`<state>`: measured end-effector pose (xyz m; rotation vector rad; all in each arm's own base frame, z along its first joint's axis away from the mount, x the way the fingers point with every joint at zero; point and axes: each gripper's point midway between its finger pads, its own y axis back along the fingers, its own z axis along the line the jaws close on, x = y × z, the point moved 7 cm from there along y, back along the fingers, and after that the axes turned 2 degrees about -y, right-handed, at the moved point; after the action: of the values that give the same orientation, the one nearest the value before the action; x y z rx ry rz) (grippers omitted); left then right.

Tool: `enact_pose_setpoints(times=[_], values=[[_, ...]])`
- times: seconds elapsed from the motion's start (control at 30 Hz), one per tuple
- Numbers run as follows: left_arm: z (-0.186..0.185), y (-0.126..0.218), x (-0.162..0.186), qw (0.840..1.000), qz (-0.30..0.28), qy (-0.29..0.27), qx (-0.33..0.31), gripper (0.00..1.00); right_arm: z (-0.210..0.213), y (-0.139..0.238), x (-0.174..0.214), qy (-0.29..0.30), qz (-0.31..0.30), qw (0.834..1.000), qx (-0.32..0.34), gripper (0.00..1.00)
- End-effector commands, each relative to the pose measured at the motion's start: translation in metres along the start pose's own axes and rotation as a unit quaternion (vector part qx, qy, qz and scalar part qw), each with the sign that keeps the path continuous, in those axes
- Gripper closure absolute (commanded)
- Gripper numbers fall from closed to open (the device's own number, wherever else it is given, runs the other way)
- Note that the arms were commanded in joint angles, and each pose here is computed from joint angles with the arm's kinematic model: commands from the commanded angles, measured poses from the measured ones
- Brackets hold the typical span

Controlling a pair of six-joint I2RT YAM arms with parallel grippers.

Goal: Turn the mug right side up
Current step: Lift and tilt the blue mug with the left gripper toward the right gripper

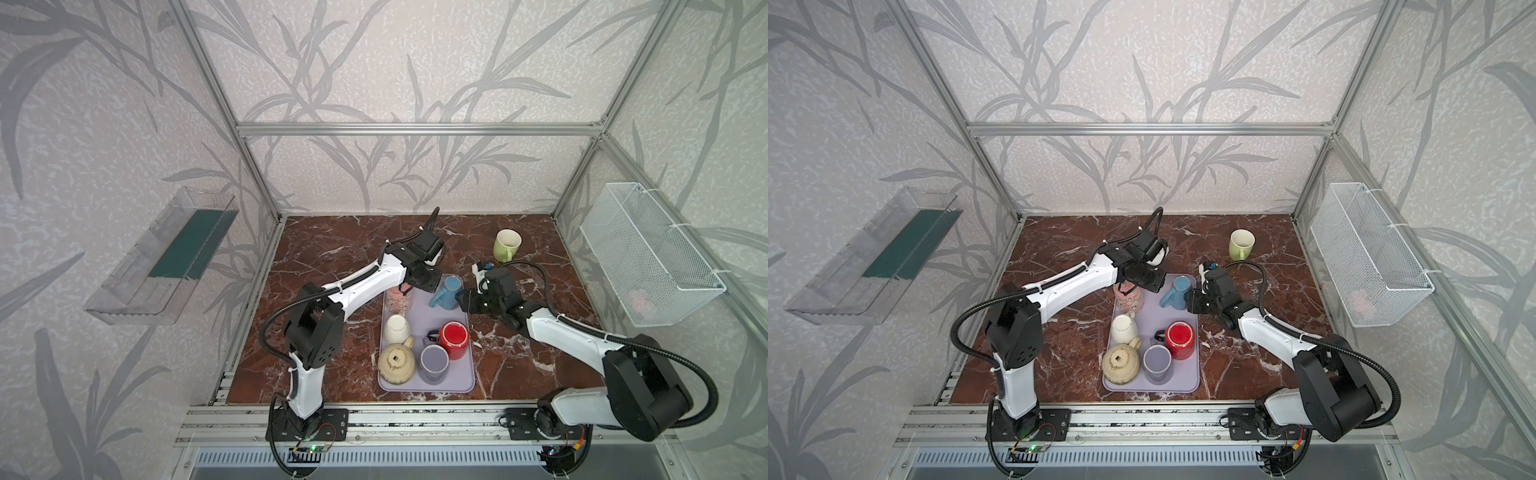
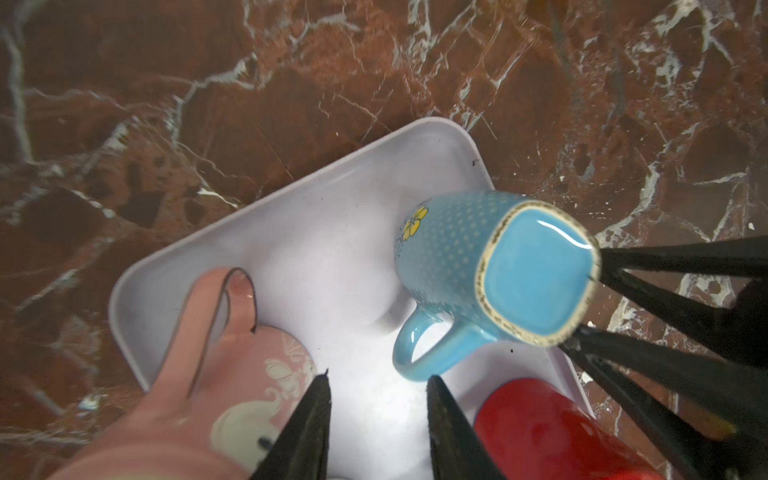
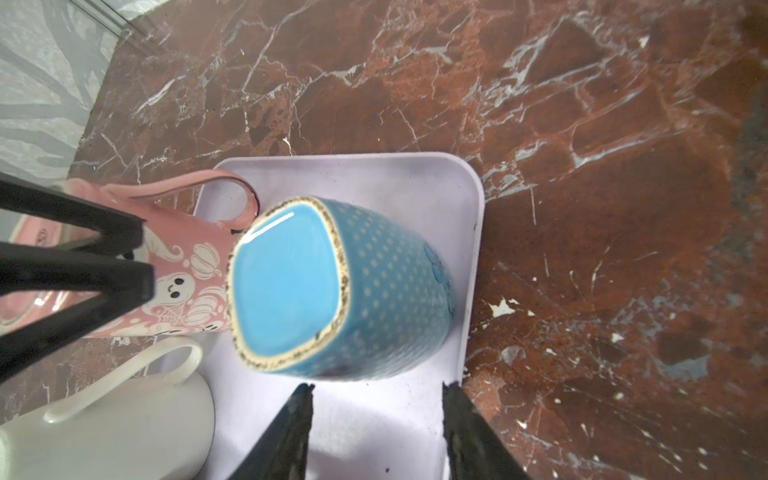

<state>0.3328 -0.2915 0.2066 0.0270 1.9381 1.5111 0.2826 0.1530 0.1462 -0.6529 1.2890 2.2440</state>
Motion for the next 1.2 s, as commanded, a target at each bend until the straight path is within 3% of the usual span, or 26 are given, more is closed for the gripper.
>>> enact_pose_setpoints(times=[0.0,0.17,0.33,0.53,1.03,1.17], values=[[0.003,0.031,0.003,0.999,0.006,-0.04,-0.013,0.6,0.002,0.008,0.001,0.005,-0.004,1.0,-0.013,0.49],[-0.001,0.053,0.029,0.997,0.037,-0.071,-0.015,0.55,0.011,0.018,-0.001,0.009,-0.002,0.999,-0.041,0.48],[-0.007,0.069,0.054,0.994,0.05,-0.101,-0.01,0.42,0.018,0.031,-0.006,0.023,-0.005,0.998,-0.057,0.46],[-0.012,0.073,0.072,0.989,0.038,-0.142,0.008,0.31,0.02,0.038,-0.004,0.024,-0.004,0.997,-0.069,0.45],[-0.032,0.044,0.021,0.98,-0.019,-0.2,0.015,0.27,0.0,0.058,-0.017,-0.001,-0.044,0.998,-0.052,0.44],[-0.037,0.034,0.013,0.979,-0.004,-0.203,0.025,0.29,-0.005,0.064,-0.018,-0.006,-0.052,0.997,-0.053,0.44]])
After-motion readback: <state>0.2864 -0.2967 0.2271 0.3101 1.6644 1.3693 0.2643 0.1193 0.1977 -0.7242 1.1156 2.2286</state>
